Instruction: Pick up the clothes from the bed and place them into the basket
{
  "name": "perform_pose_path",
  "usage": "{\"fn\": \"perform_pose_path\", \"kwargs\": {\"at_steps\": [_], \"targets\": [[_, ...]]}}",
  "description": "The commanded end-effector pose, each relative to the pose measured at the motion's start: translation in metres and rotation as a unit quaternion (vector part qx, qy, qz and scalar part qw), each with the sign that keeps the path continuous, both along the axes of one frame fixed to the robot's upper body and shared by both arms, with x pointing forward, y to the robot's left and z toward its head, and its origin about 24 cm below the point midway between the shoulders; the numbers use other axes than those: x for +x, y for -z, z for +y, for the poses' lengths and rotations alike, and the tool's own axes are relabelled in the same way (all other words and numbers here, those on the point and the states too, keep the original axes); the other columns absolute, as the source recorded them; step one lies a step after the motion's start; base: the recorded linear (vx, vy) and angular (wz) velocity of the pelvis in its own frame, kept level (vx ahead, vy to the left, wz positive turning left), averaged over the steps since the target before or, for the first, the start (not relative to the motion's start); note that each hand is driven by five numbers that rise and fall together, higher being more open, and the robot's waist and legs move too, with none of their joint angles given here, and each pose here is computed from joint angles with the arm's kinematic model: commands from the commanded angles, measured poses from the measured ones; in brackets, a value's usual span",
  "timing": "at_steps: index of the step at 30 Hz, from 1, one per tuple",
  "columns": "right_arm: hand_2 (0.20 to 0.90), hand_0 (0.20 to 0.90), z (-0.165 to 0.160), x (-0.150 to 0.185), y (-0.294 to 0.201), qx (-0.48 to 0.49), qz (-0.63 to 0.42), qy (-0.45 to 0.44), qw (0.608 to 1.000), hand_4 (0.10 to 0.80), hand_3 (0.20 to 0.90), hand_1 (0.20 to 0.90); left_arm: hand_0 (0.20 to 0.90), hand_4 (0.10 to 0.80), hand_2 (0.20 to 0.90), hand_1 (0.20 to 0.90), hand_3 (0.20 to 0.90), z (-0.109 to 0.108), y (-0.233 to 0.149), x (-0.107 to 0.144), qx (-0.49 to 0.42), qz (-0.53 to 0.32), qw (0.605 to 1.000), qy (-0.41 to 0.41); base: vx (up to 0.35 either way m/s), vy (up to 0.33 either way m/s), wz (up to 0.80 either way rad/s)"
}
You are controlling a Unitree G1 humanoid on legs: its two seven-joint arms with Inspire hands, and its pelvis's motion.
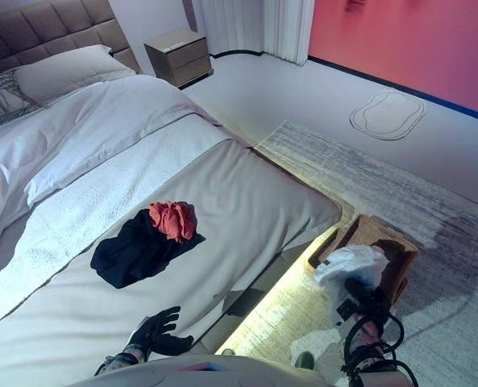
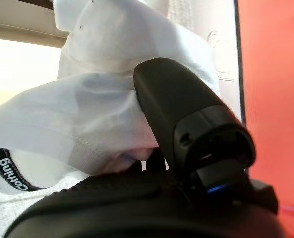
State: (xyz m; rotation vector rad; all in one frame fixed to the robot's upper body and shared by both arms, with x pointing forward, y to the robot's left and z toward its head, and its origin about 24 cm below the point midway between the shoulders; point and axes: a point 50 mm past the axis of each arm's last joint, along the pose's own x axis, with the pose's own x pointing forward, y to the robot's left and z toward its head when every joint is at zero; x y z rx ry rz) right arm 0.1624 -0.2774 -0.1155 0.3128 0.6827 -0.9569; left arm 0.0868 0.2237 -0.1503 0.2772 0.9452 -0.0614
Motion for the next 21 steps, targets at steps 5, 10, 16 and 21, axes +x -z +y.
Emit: {"fn": "perform_pose_path", "kwargs": {"at_steps": [5, 10, 16, 21], "targets": [[0.300, 0.300, -0.047, 0.047, -0.053, -0.081, -0.103, 0.025, 0.991, 0.100, 0.200, 0.300, 0.900, 0.800, 0.900, 0.900, 0.900, 0.003, -0.006, 0.009, 0.006, -0.030, 0.999, 0.041, 0.023, -0.010, 0.06], [0.300, 0.300, -0.063, 0.053, -0.067, -0.100, -0.115, 0.040, 0.988, 0.100, 0.200, 0.300, 0.900, 0.800, 0.900, 0.900, 0.900, 0.000, -0.005, 0.008, 0.000, -0.033, 0.999, 0.041, 0.003, 0.005, 0.08], [0.300, 0.300, -0.075, 0.057, -0.078, -0.113, -0.121, 0.048, 0.985, 0.100, 0.200, 0.300, 0.900, 0.800, 0.900, 0.900, 0.900, -0.003, -0.005, 0.007, -0.006, -0.033, 0.999, 0.042, 0.006, 0.006, 0.03], [0.900, 0.900, -0.079, 0.058, -0.083, -0.124, -0.124, 0.044, 0.983, 0.800, 0.900, 0.900, 0.900, 0.800, 0.900, 0.900, 0.900, -0.005, -0.004, 0.003, -0.013, -0.031, 0.999, 0.039, 0.025, 0.013, 0.04]]}}
